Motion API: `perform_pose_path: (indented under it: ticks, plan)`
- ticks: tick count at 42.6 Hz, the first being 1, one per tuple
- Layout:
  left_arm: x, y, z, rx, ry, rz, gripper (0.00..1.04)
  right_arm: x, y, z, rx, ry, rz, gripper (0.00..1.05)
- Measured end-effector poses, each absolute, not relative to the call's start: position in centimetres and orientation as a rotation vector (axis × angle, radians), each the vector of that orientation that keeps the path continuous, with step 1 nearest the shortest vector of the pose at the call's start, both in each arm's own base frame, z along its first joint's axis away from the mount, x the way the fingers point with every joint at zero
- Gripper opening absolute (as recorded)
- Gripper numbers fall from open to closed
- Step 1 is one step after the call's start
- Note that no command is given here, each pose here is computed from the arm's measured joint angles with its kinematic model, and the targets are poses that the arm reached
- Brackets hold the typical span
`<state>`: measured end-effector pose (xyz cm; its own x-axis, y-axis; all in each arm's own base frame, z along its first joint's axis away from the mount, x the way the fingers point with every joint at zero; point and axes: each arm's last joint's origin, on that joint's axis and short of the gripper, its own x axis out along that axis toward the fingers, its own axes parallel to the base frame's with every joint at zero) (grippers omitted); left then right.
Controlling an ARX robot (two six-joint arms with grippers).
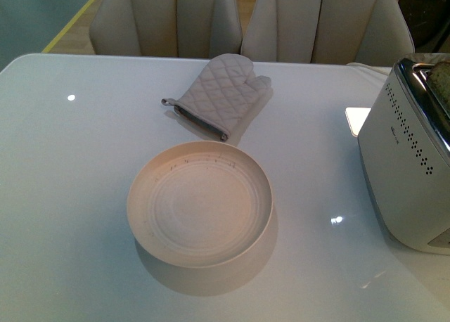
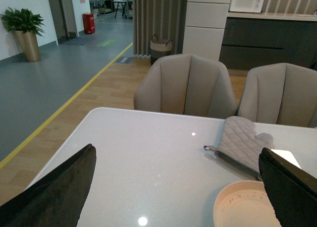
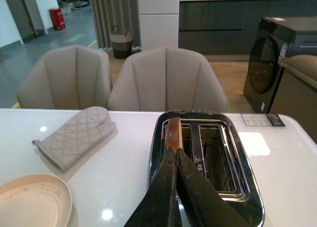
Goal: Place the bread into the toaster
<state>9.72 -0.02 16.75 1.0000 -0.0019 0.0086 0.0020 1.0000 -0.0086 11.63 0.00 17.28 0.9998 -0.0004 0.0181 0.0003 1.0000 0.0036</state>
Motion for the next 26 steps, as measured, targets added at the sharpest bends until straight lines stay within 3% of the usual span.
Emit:
perform_pose_path:
  ticks: [26]
  plan:
    - [9.7,0.0,16.7,-0.008,-0.009,-0.002,0.98,9.7,0.0,16.9,0.004,-0.013,-0.002,0.02]
